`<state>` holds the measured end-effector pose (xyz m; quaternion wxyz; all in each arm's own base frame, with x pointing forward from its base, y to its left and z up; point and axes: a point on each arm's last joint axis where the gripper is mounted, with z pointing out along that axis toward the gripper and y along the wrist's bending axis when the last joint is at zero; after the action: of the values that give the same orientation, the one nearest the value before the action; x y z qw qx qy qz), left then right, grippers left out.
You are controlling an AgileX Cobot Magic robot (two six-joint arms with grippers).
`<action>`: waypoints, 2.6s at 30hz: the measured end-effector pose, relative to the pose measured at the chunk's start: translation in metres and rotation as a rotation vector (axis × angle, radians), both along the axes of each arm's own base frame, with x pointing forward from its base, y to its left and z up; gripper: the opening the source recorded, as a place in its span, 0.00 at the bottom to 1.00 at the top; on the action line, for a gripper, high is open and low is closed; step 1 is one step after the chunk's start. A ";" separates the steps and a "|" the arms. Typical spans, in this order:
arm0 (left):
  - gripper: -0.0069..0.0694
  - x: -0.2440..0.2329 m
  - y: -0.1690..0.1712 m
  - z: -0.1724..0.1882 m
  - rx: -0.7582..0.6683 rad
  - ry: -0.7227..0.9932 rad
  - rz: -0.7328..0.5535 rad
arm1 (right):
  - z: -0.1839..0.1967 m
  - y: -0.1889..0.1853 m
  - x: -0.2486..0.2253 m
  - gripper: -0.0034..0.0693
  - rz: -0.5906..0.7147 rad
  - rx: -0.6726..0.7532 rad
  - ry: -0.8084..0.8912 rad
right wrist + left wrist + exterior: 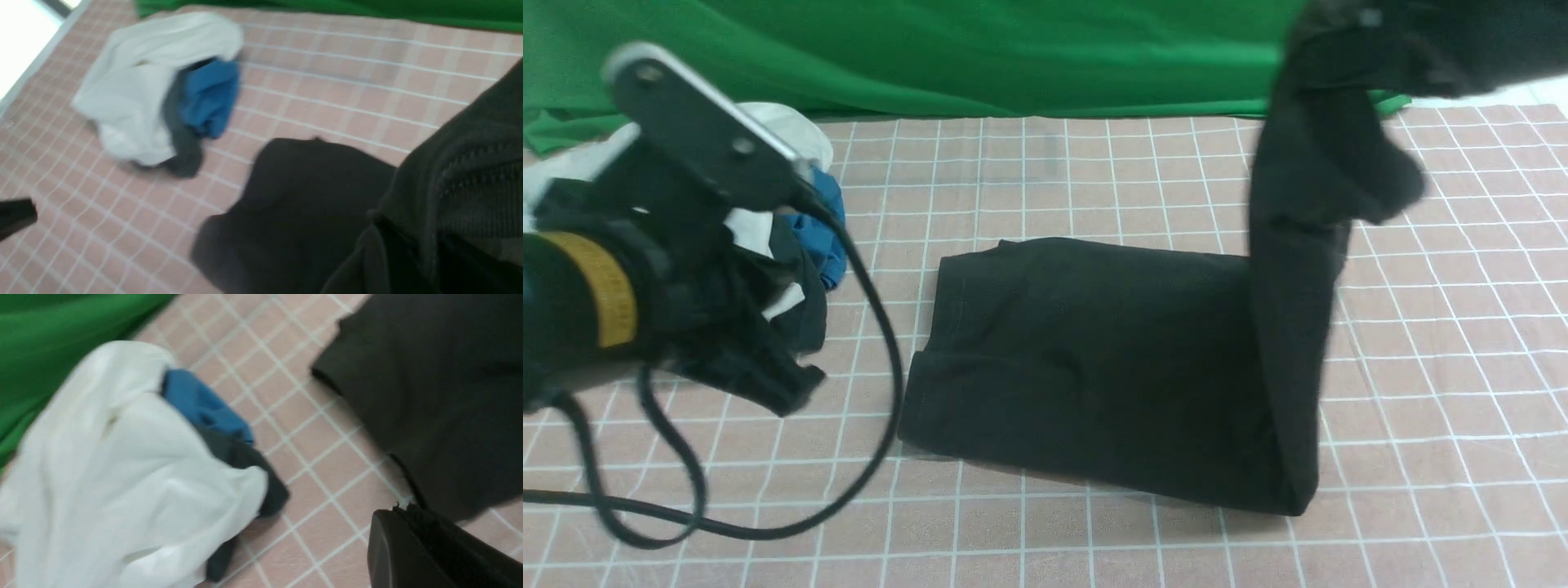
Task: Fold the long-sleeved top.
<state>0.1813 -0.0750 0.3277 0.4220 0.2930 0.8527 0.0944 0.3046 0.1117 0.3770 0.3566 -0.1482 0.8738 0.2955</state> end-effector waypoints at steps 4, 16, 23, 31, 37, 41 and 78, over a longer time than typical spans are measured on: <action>0.11 -0.007 0.006 0.008 -0.025 -0.039 0.020 | -0.009 0.037 0.016 0.18 0.072 0.008 0.022; 0.11 -0.008 0.006 0.010 -0.037 -0.048 0.018 | -0.053 0.122 0.047 0.18 0.220 0.002 0.119; 0.11 -0.008 0.005 0.011 -0.046 -0.061 0.008 | -0.085 0.146 0.055 0.18 0.261 -0.014 0.193; 0.11 -0.008 0.004 0.011 -0.056 -0.059 0.007 | -0.099 0.155 0.058 0.18 0.260 -0.003 0.230; 0.11 -0.008 0.003 0.011 -0.071 -0.057 0.004 | -0.113 0.160 0.064 0.18 0.208 0.019 0.272; 0.11 -0.008 0.002 0.010 -0.085 -0.048 0.003 | -0.118 0.162 0.069 0.33 0.155 0.041 0.277; 0.11 0.105 0.011 -0.061 -0.479 0.364 0.004 | -0.120 0.042 0.050 0.14 -0.068 -0.455 0.168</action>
<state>0.2865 -0.0642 0.2667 0.3191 0.1958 0.9129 -0.1626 0.3548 0.1532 0.2574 0.2497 -0.1702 0.9490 0.0901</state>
